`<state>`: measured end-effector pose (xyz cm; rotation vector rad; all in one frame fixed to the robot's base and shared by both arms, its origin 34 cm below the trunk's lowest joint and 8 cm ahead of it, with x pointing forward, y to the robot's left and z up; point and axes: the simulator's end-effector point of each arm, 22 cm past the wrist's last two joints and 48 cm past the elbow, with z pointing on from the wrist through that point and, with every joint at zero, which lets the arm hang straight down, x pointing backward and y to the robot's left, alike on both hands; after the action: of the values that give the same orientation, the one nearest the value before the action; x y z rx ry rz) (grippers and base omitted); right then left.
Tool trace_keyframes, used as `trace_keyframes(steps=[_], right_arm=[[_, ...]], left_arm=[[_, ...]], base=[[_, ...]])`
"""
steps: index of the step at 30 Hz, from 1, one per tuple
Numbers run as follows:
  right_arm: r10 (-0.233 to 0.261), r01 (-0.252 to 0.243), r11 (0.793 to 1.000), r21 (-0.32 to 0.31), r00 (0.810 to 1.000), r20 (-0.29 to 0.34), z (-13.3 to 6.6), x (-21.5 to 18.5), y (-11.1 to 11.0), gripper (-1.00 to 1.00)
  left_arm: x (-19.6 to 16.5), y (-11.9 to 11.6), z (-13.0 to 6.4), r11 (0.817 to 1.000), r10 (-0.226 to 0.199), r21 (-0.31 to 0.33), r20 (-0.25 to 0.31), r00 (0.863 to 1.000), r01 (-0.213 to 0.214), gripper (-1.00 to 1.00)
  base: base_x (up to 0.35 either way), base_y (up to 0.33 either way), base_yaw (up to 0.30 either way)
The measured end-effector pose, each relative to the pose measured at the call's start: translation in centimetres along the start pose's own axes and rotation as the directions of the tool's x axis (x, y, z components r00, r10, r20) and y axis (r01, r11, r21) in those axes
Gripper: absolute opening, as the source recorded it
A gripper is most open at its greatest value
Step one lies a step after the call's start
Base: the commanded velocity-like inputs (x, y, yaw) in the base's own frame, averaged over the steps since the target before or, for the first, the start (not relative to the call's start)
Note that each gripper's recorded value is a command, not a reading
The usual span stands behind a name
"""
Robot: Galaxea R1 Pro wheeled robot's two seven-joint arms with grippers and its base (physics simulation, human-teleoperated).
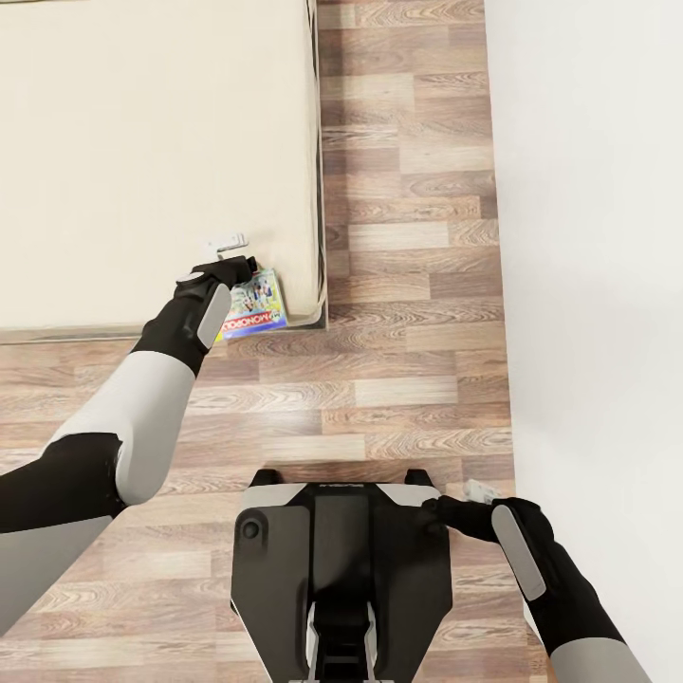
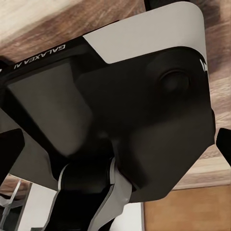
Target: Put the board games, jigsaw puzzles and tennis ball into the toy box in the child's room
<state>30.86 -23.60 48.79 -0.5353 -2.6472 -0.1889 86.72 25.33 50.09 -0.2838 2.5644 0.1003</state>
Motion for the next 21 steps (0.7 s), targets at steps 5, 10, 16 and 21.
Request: trace_keyframes(steps=[5,10,16,21], right_arm=[[-0.001,0.001,1.0,0.001,1.0,0.0,0.0,0.0,0.0,1.0],[-0.001,0.001,1.0,0.001,1.0,0.0,0.0,0.0,0.0,1.0],[-0.001,0.001,1.0,0.001,1.0,0.0,0.0,0.0,0.0,1.0],[-0.001,0.001,1.0,0.001,1.0,0.001,0.0,-0.1,-0.1,1.0]], left_arm=[[0.0,0.0,0.0,1.0,0.0,0.0,0.0,1.0,0.0,1.0],[-0.1,0.3,0.0,1.0,-0.008,-0.005,0.001,1.0,0.008,1.0],[-1.0,1.1,0.0,1.0,-0.019,-0.019,0.018,1.0,0.019,1.0],[-2.4,1.6,-0.2,0.999,-0.026,-0.025,0.044,0.999,0.027,1.0]], base=[[0.0,0.0,0.0],[0.0,0.0,0.0],[0.0,0.0,0.0],[0.0,0.0,0.0]])
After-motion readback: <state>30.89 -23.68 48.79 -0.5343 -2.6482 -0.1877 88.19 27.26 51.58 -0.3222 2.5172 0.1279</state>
